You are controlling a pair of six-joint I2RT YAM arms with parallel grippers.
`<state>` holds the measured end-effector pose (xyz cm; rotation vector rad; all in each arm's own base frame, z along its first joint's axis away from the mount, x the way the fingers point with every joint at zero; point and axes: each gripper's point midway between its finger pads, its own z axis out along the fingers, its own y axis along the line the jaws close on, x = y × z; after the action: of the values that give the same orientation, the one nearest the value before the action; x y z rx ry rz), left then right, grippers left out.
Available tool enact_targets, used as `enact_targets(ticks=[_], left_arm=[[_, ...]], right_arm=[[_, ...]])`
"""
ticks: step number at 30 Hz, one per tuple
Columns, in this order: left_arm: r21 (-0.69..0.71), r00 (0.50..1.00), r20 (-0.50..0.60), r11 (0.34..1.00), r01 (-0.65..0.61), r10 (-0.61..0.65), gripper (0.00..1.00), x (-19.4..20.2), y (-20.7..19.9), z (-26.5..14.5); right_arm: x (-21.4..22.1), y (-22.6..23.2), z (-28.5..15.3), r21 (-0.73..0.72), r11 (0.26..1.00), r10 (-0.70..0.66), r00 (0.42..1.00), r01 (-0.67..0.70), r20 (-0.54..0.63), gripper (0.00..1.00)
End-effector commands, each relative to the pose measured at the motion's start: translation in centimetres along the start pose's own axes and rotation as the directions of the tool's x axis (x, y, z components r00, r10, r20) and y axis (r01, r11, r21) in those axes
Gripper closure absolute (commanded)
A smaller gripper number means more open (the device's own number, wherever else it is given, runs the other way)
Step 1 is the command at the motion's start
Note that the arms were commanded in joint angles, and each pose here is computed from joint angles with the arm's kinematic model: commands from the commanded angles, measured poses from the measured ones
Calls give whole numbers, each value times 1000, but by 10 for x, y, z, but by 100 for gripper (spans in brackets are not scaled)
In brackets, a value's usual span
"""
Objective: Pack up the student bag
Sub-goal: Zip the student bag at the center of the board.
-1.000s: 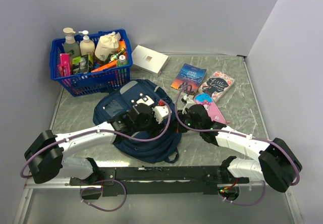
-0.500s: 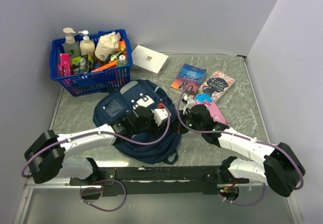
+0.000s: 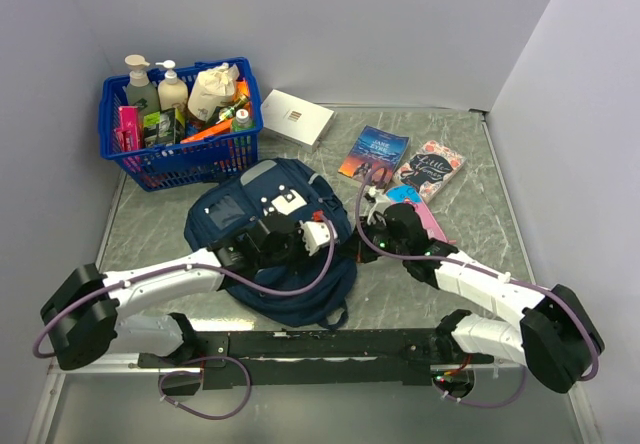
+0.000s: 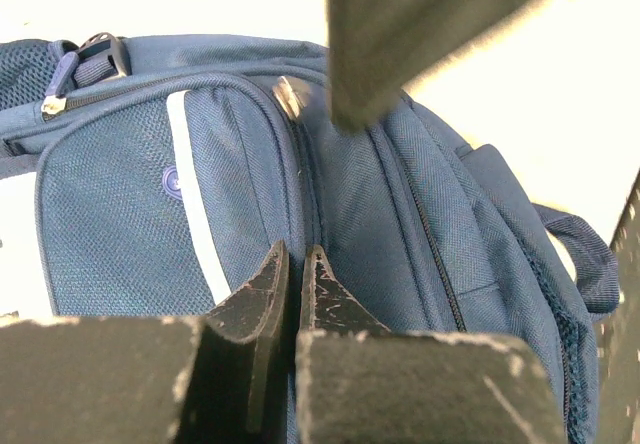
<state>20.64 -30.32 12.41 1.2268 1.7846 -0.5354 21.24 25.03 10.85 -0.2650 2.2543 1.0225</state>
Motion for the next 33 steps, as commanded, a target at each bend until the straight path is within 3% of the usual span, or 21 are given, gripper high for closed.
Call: enact_targets(ticks=[1,5,10,15,20,29,31,32,33], left_arm=[[113,993,16,987,-115,114,99,4,-17,-17],[204,984,15,962,-179,180,99,11,-31,-27],[340,942,33,883,-325,334,99,28,-49,-42],[468,856,99,735,-490,508,99,44,-66,-66],[467,739,229,595,-655,634,99,45,-72,-87],[533,696,256,503,-680,670,99,70,-84,-112],[540,693,252,496,-680,675,99,75,-85,-114],[547,697,246,497,-674,674,99,78,-85,-115],[543,698,236,504,-672,677,99,79,-83,-114]], right_arm=[[-20,-28,-5,91,996,-20,999,16,50,100],[-30,-36,-3,109,994,-22,999,16,47,100],[-50,-26,7,67,997,-38,998,35,41,100],[-59,-20,21,39,998,-47,999,47,17,100],[-66,-11,33,-5,998,-61,998,61,-10,100],[-85,16,65,-55,993,-106,994,106,-2,100],[-93,22,68,-61,992,-114,993,114,16,92],[-92,26,69,-68,990,-125,992,126,17,79],[-95,25,66,-47,990,-130,991,132,36,74]])
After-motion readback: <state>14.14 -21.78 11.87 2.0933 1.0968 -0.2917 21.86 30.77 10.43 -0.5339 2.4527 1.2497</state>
